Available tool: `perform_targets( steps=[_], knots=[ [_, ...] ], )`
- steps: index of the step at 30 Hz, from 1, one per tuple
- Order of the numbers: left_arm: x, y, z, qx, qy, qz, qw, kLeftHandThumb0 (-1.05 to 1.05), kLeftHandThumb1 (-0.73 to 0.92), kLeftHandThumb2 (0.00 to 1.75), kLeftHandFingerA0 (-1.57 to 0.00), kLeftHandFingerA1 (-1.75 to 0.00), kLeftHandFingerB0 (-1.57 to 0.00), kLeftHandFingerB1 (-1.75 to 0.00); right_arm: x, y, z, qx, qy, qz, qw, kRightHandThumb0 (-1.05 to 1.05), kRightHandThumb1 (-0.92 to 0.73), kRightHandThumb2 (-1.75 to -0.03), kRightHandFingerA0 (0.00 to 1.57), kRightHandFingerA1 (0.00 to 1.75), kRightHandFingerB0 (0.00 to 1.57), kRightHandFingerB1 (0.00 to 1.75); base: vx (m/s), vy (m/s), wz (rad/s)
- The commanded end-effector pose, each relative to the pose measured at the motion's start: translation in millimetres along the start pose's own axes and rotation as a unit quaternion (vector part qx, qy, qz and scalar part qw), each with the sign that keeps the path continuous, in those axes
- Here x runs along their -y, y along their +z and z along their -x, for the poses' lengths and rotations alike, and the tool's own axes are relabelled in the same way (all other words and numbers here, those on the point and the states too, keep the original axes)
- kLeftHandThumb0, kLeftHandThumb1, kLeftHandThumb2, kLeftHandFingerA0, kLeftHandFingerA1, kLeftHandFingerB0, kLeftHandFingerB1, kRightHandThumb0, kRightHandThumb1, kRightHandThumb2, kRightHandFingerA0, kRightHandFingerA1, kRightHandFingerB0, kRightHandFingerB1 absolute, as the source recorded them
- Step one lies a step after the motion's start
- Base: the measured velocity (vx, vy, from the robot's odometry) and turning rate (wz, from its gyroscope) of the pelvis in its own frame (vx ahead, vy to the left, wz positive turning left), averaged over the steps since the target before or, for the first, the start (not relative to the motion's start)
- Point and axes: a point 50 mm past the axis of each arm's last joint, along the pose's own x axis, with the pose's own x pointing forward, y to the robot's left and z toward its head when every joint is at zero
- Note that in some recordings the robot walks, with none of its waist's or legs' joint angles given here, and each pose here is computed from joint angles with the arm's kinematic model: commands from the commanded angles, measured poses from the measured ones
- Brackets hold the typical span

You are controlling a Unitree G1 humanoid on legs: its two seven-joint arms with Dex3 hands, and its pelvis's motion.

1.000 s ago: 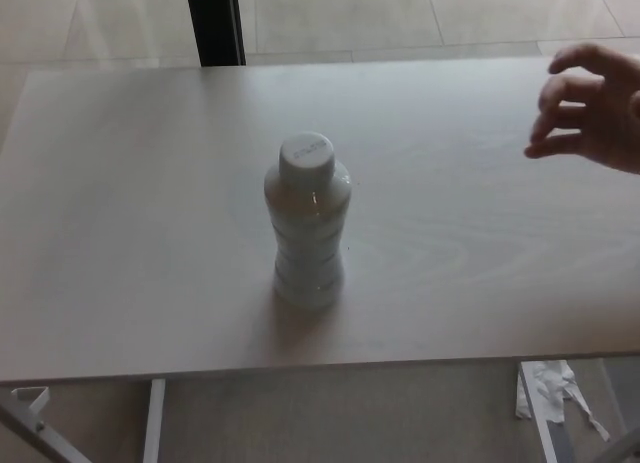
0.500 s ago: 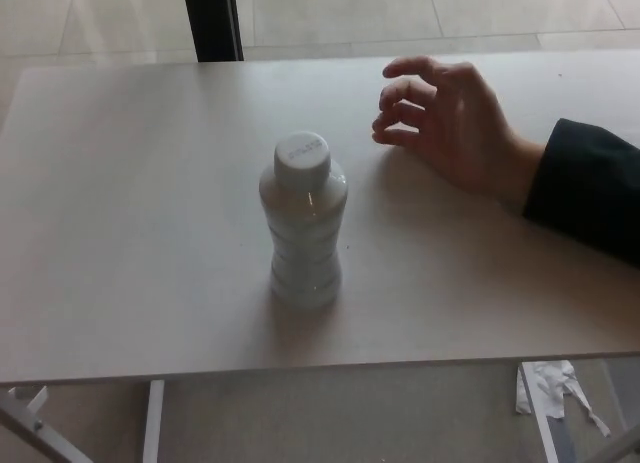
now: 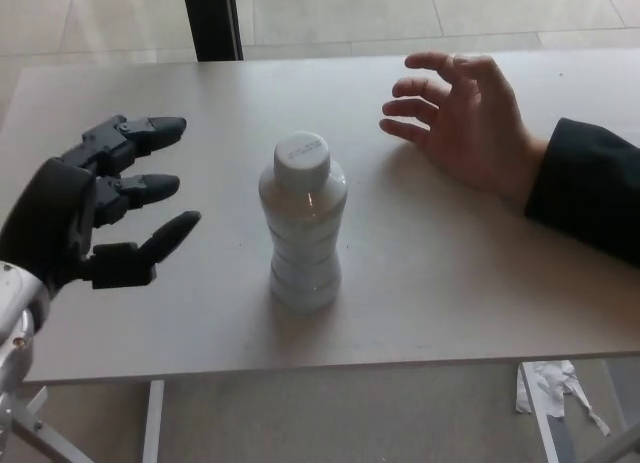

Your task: Pick up a bottle and hand it

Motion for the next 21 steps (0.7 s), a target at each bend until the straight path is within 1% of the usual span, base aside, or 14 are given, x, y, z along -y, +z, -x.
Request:
perform_targets(
  steps=[1, 4, 5, 7, 9, 11, 12, 16, 17, 21],
  knots=[
    [5.7, -9.0, -5.8, -0.019, -0.002, -0.032, 0.999, -0.73, 0.62, 0.58, -0.24, -0.55, -0.23, -0.42, 4.9, 6.7, -2.9, 0.017, -0.007, -0.009, 1.000, -1.05, -0.43, -1.16, 1.57, 1.75, 0.40, 1.12, 0.00, 0.000, 0.00],
    [11.2, -12.9, -10.2, -0.026, -0.026, -0.044, 0.998, -0.70, 0.63, 0.58, -0.22, -0.56, -0.24, -0.42, 1.2, 7.0, -3.1, 0.017, -0.010, -0.004, 1.000, -1.05, -0.44, -1.17, 1.57, 1.75, 0.39, 1.11, 0.00, 0.000, 0.00],
    [12.2, -12.6, -12.1, -0.026, -0.029, -0.048, 0.998, -0.69, 0.62, 0.59, -0.21, -0.55, -0.23, -0.42, 0.6, 7.4, -3.6, 0.015, -0.011, 0.008, 1.000, -1.05, -0.44, -1.18, 1.57, 1.75, 0.36, 1.10, 0.00, 0.000, 0.00],
    [14.3, -12.0, -16.7, -0.027, -0.039, -0.065, 0.997, -0.69, 0.62, 0.59, -0.15, -0.57, -0.18, -0.41, -1.2, 7.5, -4.1, 0.012, -0.009, 0.005, 1.000, -1.05, -0.44, -1.18, 1.57, 1.75, 0.38, 1.11, 0.00, 0.000, 0.00],
    [16.1, -12.2, -20.2, -0.031, -0.043, -0.079, 0.995, -0.68, 0.61, 0.58, -0.14, -0.57, -0.17, -0.39, -3.4, 7.8, -4.0, 0.012, -0.007, 0.003, 1.000, -1.05, -0.45, -1.18, 1.57, 1.75, 0.38, 1.10, 0.00, 0.000, 0.00],
    [16.3, -12.3, -21.2, -0.033, -0.043, -0.084, 0.995, -0.68, 0.61, 0.58, -0.14, -0.57, -0.17, -0.39, -4.6, 8.2, -4.0, 0.013, -0.006, 0.002, 1.000, -1.05, -0.45, -1.18, 1.57, 1.75, 0.38, 1.10, 0.00, 0.000, 0.00],
    [18.4, -13.1, -23.5, -0.036, -0.046, -0.087, 0.995, -0.69, 0.60, 0.58, -0.13, -0.57, -0.15, -0.39, -6.0, 9.2, -4.0, 0.015, -0.006, -0.002, 1.000, -1.05, -0.44, -1.17, 1.57, 1.75, 0.41, 1.12, 0.00, 0.000, 0.00],
    [25.6, -17.1, -28.4, -0.038, -0.047, -0.093, 0.994, -0.72, 0.58, 0.57, -0.12, -0.59, -0.14, -0.40, -8.2, 8.0, -5.1, 0.011, -0.005, -0.001, 1.000, -1.05, -0.44, -1.18, 1.57, 1.75, 0.39, 1.10, 0.00, 0.000, 0.00],
    [31.3, -18.1, -30.4, -0.045, -0.047, -0.096, 0.993, -0.71, 0.61, 0.58, -0.11, -0.58, -0.16, -0.39, -8.1, 7.2, -5.2, 0.012, -0.001, 0.000, 1.000, -1.05, -0.45, -1.17, 1.57, 1.75, 0.37, 1.08, 0.00, 0.000, 0.00],
    [39.1, -21.0, -34.2, -0.049, -0.034, -0.081, 0.995, -0.71, 0.62, 0.58, -0.10, -0.57, -0.17, -0.39, -10.2, 6.8, -6.1, 0.014, 0.004, -0.016, 1.000, -1.05, -0.45, -1.16, 1.57, 1.75, 0.40, 1.09, 0.00, 0.000, 0.00]
  ],
)
